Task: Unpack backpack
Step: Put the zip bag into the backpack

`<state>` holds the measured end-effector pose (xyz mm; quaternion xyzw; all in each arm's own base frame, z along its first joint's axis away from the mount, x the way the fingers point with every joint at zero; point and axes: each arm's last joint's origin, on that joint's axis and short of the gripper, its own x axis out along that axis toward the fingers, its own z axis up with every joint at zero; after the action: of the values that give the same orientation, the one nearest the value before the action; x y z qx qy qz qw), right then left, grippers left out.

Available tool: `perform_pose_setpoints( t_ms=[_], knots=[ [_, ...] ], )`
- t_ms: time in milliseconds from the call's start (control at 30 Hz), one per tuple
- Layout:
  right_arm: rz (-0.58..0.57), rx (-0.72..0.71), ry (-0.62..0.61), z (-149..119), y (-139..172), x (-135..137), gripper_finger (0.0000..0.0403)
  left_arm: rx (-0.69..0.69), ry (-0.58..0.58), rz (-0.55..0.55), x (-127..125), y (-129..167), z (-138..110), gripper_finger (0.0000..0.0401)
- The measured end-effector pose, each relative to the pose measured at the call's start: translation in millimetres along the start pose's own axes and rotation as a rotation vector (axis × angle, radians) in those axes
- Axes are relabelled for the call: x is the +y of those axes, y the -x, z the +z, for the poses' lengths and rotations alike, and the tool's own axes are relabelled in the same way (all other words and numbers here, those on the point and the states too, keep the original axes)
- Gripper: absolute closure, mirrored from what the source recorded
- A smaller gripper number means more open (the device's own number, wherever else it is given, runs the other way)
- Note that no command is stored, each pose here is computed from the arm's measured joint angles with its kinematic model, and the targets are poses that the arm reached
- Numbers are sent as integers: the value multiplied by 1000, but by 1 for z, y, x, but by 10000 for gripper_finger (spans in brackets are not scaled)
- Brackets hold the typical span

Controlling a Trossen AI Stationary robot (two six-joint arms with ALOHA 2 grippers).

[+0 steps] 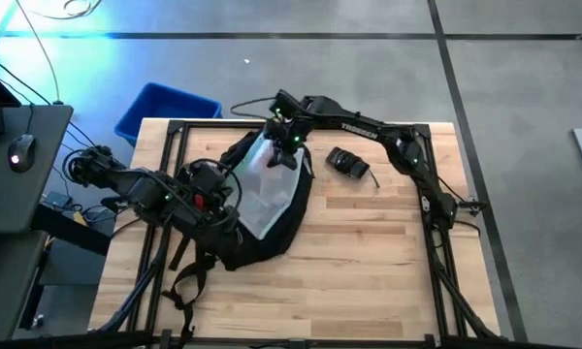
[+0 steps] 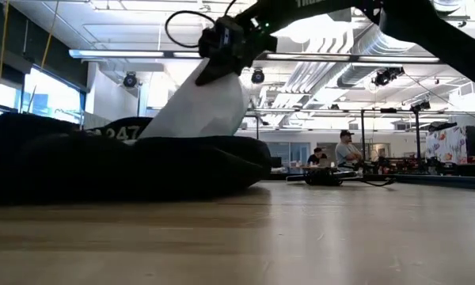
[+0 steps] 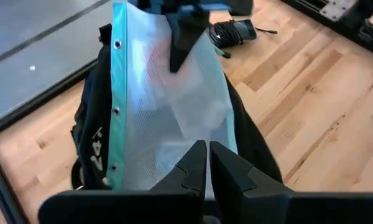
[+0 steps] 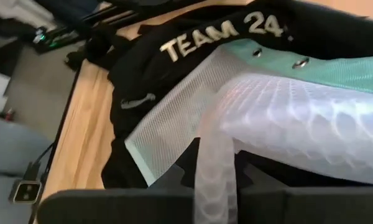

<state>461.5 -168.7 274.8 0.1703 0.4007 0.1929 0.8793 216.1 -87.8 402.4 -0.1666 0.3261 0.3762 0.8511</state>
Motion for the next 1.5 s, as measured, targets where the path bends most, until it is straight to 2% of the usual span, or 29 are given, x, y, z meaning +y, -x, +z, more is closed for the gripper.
perform_pose_setpoints(
  t_ms=[133,367,500,700,800,900,1033,1167,1300,1500],
  knots=[
    [93,-19,102,-1,-24,-4,403,-4,71,17,-3,-15,0,395],
    [94,-60,174,-1,-64,-15,403,34,171,6,-13,-43,-10,387],
    [65,-23,148,-11,-86,-27,403,55,236,42,-12,-55,-20,386],
    [18,2,-3,-22,-109,-43,397,87,259,77,-11,-66,-33,386],
    [24,0,-8,-22,-109,-44,369,99,271,103,-10,-73,-41,386],
    [37,-4,-16,-20,-102,-44,322,102,303,119,-9,-76,-45,386],
    [113,-36,-18,-8,-81,-38,252,92,320,106,-10,-72,-43,386],
    [115,-63,-43,-1,-58,-34,199,79,287,86,-12,-68,-38,386],
    [116,-38,-100,-3,-47,-32,166,80,257,90,-11,-70,-39,386],
    [50,62,-51,-11,-36,-22,156,53,221,128,-9,-82,-46,386]
  ],
)
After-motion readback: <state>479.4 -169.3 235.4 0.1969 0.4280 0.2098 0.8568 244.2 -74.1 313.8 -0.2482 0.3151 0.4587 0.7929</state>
